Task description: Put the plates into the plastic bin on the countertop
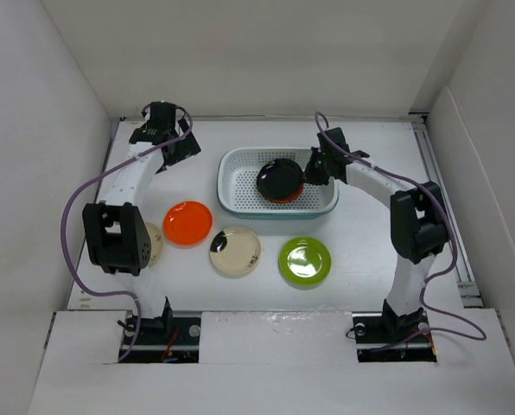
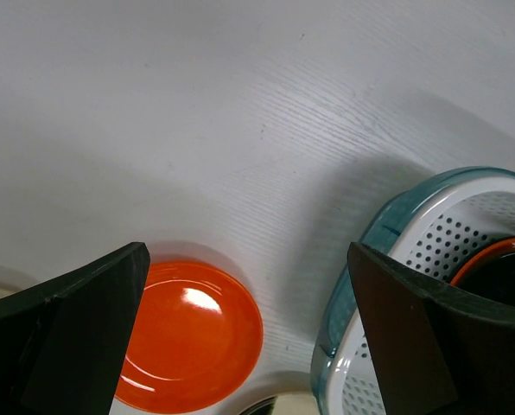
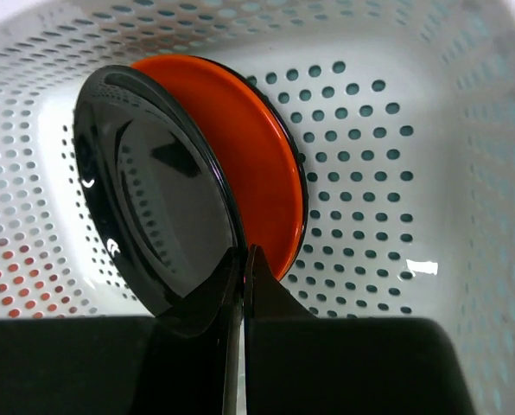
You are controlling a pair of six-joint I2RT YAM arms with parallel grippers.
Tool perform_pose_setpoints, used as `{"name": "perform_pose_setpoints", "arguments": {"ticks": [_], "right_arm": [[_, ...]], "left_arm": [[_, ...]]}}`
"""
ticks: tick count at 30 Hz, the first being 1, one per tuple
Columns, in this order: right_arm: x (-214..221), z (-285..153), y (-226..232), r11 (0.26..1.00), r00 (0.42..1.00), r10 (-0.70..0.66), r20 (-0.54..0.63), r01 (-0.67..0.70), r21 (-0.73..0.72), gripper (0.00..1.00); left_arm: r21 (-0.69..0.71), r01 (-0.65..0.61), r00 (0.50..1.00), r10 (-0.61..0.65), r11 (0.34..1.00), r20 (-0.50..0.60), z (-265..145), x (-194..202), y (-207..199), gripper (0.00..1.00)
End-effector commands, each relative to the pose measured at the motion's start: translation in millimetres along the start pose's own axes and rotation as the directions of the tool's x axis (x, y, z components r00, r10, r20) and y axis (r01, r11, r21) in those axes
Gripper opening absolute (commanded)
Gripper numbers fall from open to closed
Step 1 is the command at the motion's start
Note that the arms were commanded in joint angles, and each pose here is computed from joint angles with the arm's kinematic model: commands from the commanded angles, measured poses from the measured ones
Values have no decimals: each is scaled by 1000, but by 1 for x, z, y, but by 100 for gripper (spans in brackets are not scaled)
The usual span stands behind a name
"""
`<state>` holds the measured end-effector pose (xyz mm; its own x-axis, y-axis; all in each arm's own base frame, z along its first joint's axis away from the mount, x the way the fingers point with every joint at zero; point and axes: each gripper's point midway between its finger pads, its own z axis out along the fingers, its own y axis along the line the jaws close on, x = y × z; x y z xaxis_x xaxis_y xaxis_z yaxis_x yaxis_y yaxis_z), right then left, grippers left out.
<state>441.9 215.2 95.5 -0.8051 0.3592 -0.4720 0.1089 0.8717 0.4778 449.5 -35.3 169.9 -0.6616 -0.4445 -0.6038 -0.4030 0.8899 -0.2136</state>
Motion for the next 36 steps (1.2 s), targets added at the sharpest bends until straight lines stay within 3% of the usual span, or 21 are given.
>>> {"name": "perform_pose_setpoints", "arguments": {"ticks": [1,5,6,7,10,11,13,14,19,24,30,36], "right_arm": [[-20,-10,35,992,997,-51,56,57,-112,0],[-20,-6,34,992,997,-51,57,57,-113,18],[-24,-12,39,990,996,-52,75,61,-126,27],[-23,-14,38,990,996,-52,75,61,-126,48],[-30,-34,46,989,991,-58,124,74,-130,67],[-34,-40,49,990,986,-62,155,81,-118,82],[-37,-60,54,989,979,-66,192,90,-118,84],[-37,-68,62,986,975,-73,209,102,-129,97],[-20,-109,83,960,966,-112,231,165,-224,100],[-3,-159,109,888,945,-187,270,280,-364,100],[21,-178,120,844,935,-234,268,332,-422,100],[36,-185,131,815,929,-255,267,355,-458,100]], "left_arm": [[-52,-88,996,86,995,-39,7,11,15,100],[-86,-124,991,118,989,-69,15,18,23,100],[-102,-128,990,120,987,-75,15,19,26,100],[-116,-132,989,123,984,-85,17,24,31,100],[-109,-133,988,123,985,-94,17,36,36,100],[-99,-132,988,122,986,-98,12,40,37,100],[-111,-140,984,125,984,-127,16,55,45,100],[-104,-135,986,123,985,-109,10,53,45,100],[-109,-154,978,136,982,-156,12,83,60,96],[-69,-167,973,152,984,-176,13,99,62,96],[-106,-166,973,145,980,-182,15,104,70,99],[-191,-95,980,58,977,-193,22,100,102,99]]}}
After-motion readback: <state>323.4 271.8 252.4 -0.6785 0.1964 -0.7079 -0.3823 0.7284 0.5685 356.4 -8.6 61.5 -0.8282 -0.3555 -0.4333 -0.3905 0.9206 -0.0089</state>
